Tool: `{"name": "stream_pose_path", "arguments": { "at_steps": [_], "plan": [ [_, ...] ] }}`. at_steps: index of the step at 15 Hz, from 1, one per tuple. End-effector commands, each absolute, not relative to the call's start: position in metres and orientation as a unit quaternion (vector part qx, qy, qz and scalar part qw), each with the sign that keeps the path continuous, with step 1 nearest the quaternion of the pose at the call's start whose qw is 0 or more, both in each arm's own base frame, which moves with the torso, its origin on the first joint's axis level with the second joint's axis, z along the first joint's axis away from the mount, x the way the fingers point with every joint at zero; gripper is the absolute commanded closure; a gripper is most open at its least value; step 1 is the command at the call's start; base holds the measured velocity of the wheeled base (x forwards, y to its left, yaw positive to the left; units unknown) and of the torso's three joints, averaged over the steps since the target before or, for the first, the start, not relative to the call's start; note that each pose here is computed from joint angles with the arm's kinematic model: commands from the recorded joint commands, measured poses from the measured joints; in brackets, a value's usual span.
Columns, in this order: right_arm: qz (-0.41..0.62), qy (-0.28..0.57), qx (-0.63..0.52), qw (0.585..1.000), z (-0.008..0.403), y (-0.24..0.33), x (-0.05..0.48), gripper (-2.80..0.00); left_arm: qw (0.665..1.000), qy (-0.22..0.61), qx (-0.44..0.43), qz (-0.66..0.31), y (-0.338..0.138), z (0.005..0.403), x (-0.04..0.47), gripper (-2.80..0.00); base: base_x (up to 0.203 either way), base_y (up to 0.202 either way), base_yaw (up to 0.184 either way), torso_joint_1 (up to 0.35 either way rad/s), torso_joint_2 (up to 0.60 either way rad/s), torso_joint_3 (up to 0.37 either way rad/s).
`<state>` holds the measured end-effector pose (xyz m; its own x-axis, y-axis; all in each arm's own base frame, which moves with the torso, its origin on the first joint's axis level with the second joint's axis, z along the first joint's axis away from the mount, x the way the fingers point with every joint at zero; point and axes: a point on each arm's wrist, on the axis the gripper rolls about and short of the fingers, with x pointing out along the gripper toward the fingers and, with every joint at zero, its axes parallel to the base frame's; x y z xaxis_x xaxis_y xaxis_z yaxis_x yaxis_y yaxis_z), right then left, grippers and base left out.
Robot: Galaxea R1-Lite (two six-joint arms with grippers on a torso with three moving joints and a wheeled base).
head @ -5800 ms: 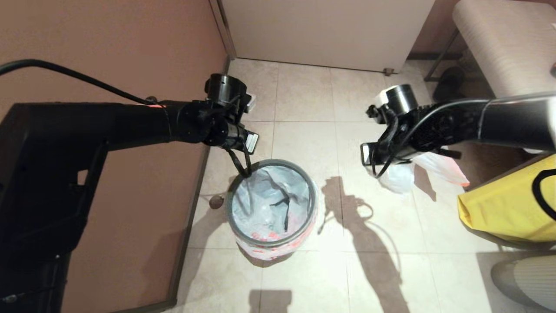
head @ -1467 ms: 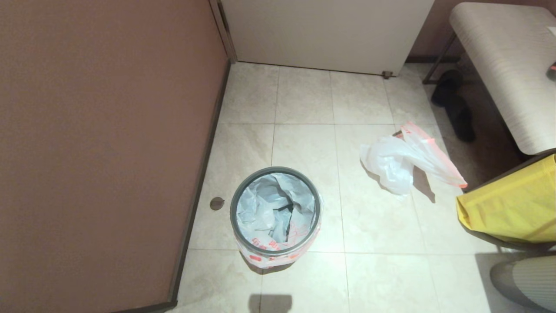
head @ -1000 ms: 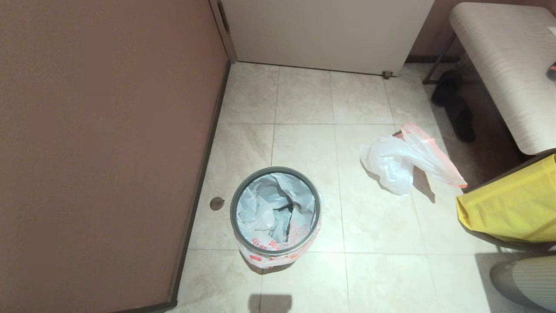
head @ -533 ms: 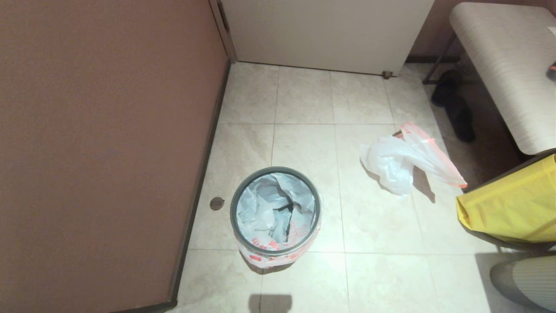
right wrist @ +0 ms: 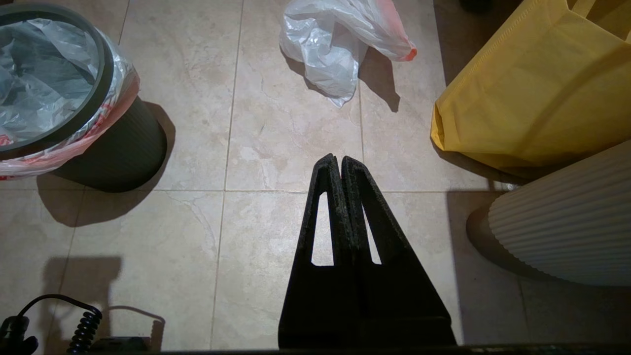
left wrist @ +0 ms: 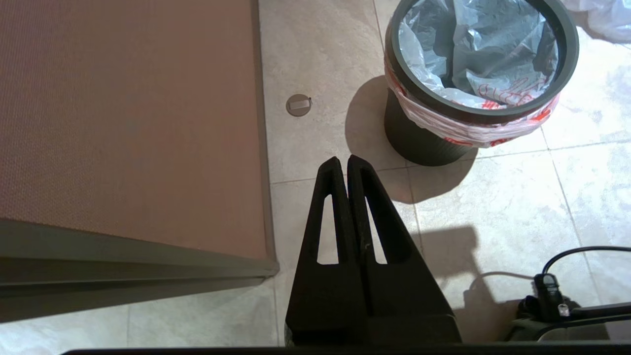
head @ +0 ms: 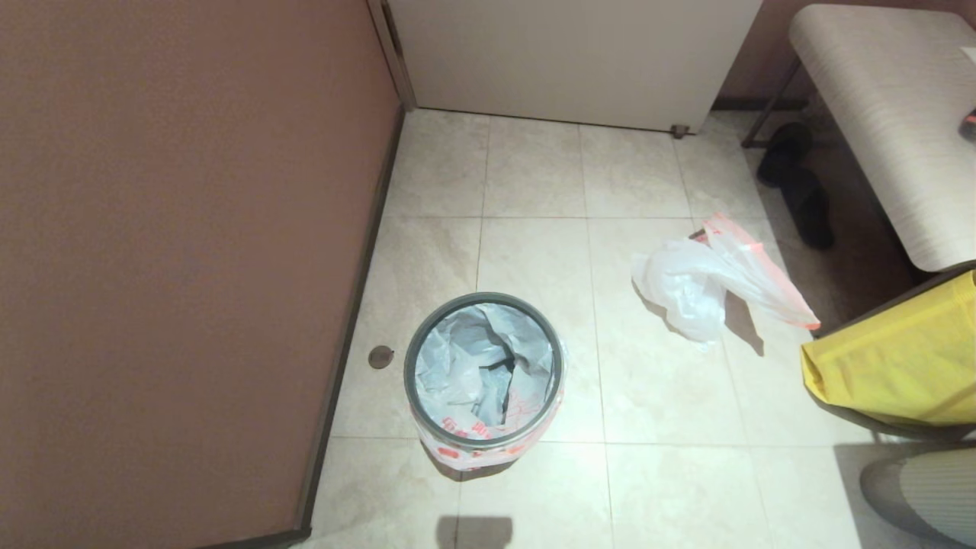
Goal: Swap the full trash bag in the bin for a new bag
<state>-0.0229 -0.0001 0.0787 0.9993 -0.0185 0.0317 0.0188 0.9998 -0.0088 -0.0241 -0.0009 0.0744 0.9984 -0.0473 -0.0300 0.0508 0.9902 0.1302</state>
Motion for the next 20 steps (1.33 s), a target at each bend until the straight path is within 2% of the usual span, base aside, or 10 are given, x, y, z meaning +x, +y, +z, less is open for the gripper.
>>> {"name": "stream_pose_path", "arguments": {
  "at_steps": [1,20],
  "plan": [
    [-0.009,-0.015,-0.005,1.000,0.0788,-0.0001,-0.0227,0.00,0.998,0.016,0.048,-0.021,-0.0008,0.0742,-0.0238,0.00,0.000,0.000,0.000,0.000,0.00,0.000],
    [-0.006,-0.015,-0.013,1.000,0.0788,0.0001,-0.0227,0.00,0.999,0.016,0.046,-0.020,-0.0007,0.0742,-0.0238,0.00,0.000,0.000,0.000,0.000,0.00,0.000]
  ]
}}
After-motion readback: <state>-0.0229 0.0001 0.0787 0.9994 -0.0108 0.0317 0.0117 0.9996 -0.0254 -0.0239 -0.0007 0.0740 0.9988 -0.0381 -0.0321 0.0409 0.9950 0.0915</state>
